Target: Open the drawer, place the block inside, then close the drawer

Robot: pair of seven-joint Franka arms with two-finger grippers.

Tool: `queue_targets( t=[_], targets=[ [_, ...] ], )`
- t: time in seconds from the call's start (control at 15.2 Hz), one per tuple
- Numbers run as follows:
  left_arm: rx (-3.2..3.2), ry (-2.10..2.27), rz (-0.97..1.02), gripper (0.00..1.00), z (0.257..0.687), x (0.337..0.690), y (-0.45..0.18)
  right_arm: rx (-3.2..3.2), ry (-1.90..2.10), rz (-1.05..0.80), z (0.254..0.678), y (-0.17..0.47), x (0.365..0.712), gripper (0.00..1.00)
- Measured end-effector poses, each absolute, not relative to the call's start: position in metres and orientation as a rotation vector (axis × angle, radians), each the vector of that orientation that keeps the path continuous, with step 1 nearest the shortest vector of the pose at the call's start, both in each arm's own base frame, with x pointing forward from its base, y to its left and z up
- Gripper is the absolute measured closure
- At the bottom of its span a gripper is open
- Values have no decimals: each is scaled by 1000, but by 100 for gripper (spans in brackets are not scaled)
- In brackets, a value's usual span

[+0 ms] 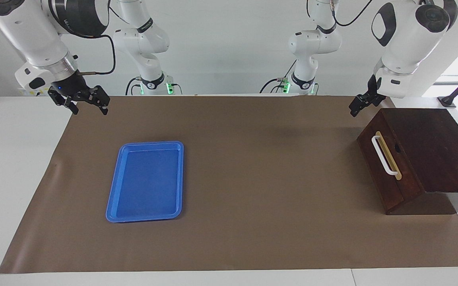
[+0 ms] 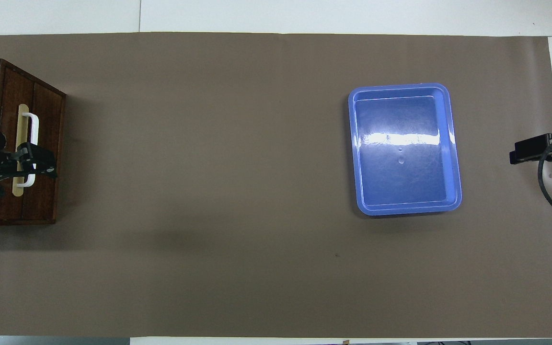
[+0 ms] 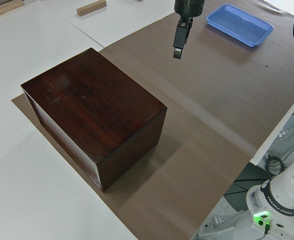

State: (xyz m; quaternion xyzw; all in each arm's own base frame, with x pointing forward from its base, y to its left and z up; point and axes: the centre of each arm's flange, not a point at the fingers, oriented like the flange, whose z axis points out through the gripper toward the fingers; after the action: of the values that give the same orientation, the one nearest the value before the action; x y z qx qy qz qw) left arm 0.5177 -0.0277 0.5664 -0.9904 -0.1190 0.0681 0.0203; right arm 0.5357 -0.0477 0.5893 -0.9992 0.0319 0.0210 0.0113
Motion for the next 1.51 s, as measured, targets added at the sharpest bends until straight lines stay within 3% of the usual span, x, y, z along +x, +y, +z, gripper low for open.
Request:
queue_targets(
  t=[0.4, 1.51],
  targets=[
    [-3137, -47, 245, 0, 588, 548, -25, -3117, 100, 66, 589, -48, 536, 0],
    [-3141, 18, 220, 0, 590, 551, -35, -3129, 100, 67, 589, -49, 535, 0]
  ],
)
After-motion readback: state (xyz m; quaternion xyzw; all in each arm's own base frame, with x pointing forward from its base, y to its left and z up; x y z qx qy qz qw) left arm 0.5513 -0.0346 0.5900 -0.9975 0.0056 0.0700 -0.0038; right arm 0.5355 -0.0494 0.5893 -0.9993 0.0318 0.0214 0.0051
